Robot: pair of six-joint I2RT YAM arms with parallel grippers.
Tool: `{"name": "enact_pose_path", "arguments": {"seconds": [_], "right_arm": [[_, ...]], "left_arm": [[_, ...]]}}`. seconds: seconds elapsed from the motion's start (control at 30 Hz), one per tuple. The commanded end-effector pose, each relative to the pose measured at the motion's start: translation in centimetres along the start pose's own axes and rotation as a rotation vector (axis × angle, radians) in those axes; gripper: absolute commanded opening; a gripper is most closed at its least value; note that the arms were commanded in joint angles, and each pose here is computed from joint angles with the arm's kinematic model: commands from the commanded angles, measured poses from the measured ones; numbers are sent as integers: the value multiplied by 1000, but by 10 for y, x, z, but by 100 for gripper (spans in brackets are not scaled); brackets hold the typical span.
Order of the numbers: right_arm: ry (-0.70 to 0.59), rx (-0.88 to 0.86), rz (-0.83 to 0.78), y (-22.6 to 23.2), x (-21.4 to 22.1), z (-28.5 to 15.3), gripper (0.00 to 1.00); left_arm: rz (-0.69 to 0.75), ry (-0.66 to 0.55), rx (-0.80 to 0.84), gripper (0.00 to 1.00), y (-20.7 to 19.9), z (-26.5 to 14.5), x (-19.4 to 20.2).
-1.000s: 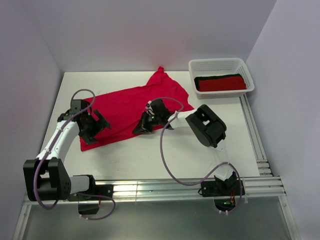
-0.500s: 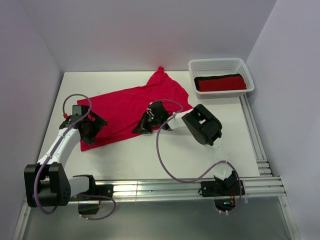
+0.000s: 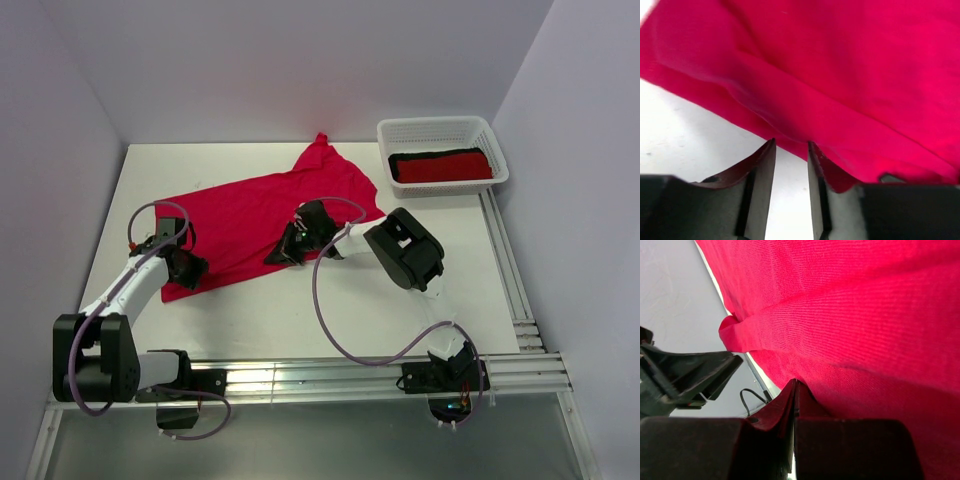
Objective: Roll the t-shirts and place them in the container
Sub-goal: Fold the tshirt
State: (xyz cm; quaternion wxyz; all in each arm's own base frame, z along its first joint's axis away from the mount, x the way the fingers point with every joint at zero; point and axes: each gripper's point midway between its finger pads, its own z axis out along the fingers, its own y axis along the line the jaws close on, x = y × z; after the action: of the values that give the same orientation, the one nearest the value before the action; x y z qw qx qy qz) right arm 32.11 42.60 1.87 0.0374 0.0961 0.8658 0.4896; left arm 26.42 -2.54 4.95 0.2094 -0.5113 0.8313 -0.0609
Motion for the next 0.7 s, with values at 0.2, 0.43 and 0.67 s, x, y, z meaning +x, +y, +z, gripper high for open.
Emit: {"name": "enact_pose_path", "arguments": {"seconds": [0.2,0.43,0.67], "right_arm": [[-41,48,-12,-13,-11,-2,0],[-35,45,-19,-13,-11,-5,0],[-31,43,-20,-14,-14,-7,0]], "left_arm": [[-62,-71,-64,31,4,0,-14],[-66,-112,-93,26,5,2,-24],[-85,-119,-86,45,4,6,-24]]}}
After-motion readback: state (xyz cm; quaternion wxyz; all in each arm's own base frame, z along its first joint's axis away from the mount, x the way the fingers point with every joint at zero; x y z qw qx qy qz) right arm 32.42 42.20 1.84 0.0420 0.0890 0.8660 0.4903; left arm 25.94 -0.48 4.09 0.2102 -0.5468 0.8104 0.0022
